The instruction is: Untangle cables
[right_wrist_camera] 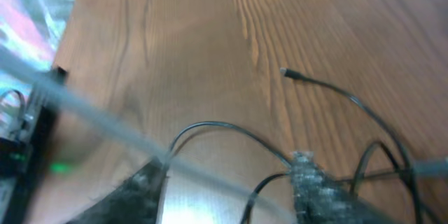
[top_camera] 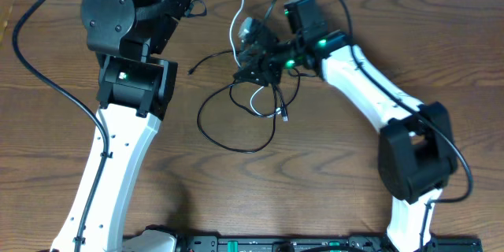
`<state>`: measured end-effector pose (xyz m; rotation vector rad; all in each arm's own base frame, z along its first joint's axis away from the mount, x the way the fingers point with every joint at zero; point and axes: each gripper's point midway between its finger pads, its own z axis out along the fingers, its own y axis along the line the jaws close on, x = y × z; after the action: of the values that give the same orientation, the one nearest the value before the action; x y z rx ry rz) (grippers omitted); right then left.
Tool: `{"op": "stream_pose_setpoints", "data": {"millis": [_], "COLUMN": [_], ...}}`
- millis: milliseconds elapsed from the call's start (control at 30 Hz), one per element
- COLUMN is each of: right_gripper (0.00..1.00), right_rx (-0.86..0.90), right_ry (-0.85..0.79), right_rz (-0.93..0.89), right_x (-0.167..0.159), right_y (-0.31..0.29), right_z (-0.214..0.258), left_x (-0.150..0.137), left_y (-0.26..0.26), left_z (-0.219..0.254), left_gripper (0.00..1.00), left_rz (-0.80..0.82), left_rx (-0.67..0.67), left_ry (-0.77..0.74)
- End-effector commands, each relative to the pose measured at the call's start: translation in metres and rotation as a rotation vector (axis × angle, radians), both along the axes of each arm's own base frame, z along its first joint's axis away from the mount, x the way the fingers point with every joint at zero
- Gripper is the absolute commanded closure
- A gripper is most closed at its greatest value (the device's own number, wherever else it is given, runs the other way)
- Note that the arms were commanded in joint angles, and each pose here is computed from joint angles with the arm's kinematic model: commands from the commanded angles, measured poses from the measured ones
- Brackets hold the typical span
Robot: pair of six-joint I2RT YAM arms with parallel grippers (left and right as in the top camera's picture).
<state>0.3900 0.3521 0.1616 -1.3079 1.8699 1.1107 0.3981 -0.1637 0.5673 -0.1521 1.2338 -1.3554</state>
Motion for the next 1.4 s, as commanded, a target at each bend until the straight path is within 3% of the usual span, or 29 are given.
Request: {"op": "stream_pose_setpoints", "data": {"millis": [0, 67, 133, 367, 533, 667, 1000, 1367], "right_gripper": [0.56, 0.65, 0.98, 0.99, 0.99, 0.99, 0.99, 0.99], "right_rx": [-0.024, -0.004, 0.017, 0.225, 0.259, 0.248, 0.181, 0.308], "right_ry": [-0.018, -0.050, -0.052, 0.009, 0.044, 0.014, -0.156, -0.322], "right_rz": [0.013, 0.012, -0.008, 0.057, -0.071, -0.209, -0.460, -0.571], "right_x": [0.002, 0.006, 0.011, 0.002, 0.009, 0.019, 0.014, -0.009], "right_y": [0.009, 0.013, 0.015, 0.018, 0.005, -0.017, -0.080, -0.139], "right_z": [-0.021, -0.016, -0.009, 0.053, 0.104, 0.135, 0.201, 0.290], "left_x": [-0.008, 0.003, 0.012, 0.032, 0.034, 0.030, 0.021, 0.014], "left_y": [0.008, 0.017, 0.025, 0.045, 0.060, 0.069, 0.071, 0.072], "left_z": [0.010, -0.005, -0.019, -0.081, -0.145, -0.172, -0.197, -0.237], "left_gripper": [0.92, 0.92, 0.92, 0.92, 0.93, 0.92, 0.92, 0.92], "left_rz": [0.013, 0.040, 0.064, 0.172, 0.254, 0.281, 0.261, 0.215], "left_rx": [-0.007, 0.010, 0.023, 0.252, 0.498, 0.595, 0.665, 0.712], "left_ry": [-0.008, 0.062, 0.122, 0.277, 0.432, 0.515, 0.595, 0.741]}}
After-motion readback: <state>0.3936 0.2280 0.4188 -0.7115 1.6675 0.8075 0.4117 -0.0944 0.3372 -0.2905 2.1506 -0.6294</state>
